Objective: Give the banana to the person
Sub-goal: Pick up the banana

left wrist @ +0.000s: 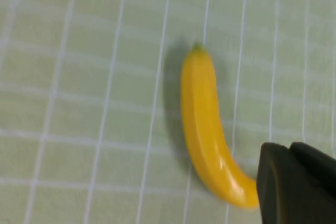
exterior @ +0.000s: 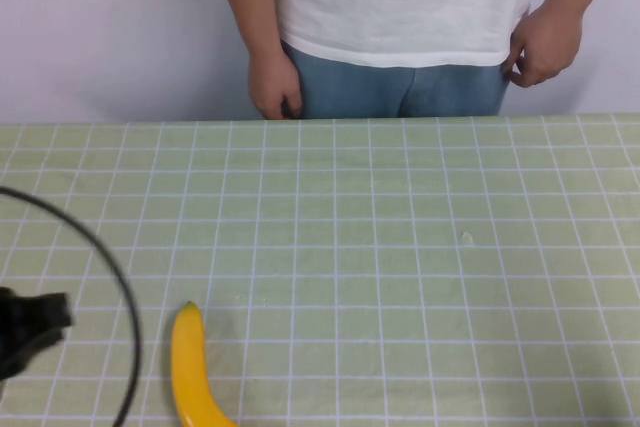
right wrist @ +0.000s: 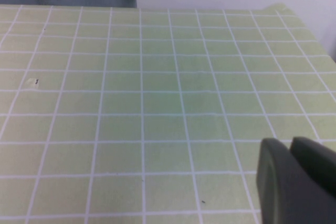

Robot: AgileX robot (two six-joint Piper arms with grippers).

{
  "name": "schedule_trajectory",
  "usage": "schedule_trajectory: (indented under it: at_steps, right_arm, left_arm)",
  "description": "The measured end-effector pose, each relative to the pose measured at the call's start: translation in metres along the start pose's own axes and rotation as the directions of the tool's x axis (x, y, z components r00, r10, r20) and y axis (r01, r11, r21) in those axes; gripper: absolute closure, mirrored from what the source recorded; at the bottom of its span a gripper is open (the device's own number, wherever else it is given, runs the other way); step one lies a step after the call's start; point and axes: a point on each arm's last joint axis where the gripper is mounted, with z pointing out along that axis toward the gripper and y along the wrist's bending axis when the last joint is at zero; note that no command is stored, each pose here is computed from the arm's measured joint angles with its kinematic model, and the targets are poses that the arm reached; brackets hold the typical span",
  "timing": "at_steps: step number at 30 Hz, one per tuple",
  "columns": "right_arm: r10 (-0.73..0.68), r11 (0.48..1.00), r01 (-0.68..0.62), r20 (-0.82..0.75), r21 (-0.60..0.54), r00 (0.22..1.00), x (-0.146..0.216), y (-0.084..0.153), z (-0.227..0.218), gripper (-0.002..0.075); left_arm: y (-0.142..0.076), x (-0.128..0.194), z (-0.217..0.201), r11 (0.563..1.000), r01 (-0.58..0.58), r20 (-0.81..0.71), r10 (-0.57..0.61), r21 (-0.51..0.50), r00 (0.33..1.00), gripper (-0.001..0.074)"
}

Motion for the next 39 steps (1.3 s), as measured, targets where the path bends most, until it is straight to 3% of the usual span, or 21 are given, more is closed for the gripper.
schedule_trajectory:
  at_steps: [7,11,15,18,24,27,32,39]
  right_arm:
    - [0.000,1.000,0.000,0.000,0.000,1.000,0.000,0.000,0.000,0.0733]
    - [0.000,1.000,0.000,0.000,0.000,1.000,0.000,0.000,0.000,0.0733]
    - [0.000,1.000,0.000,0.000,0.000,1.000,0.000,0.000,0.000,0.0733]
    - [0.000,1.000,0.000,0.000,0.000,1.000,0.000,0.000,0.000,0.0733]
    - [0.000,1.000,0.000,0.000,0.000,1.000,0.000,0.000,0.000,0.0733]
    - [0.000,1.000,0.000,0.000,0.000,1.000,0.000,0.000,0.000,0.0733]
    - [0.000,1.000,0.000,0.000,0.000,1.000,0.000,0.000,0.000,0.0733]
    - [0.000,1.000,0.000,0.000,0.000,1.000,0.000,0.000,0.000,0.0733]
  left_arm:
    - [-0.013,-0.001,0.044,0.999,0.018,-0.237,-0.011,0.028,0.971,0.0739]
    - [-0.027,0.006,0.066,0.998,-0.039,-0.321,0.053,0.049,0.946,0.0739]
    - [-0.034,0.012,0.087,0.999,-0.023,-0.388,0.030,0.022,0.921,0.0726]
    - [-0.033,0.011,0.104,1.000,0.023,-0.404,-0.030,-0.021,0.914,0.0645]
    - [-0.030,0.009,0.142,0.990,0.106,-0.390,-0.134,-0.092,0.911,0.0321]
    - [-0.028,0.009,0.160,0.985,0.127,-0.373,-0.160,-0.113,0.914,0.0262]
    - [-0.023,0.014,0.188,0.979,0.138,-0.375,-0.186,-0.153,0.908,0.0286]
    - [-0.017,0.017,0.202,0.982,0.085,-0.378,-0.144,-0.168,0.914,0.0449]
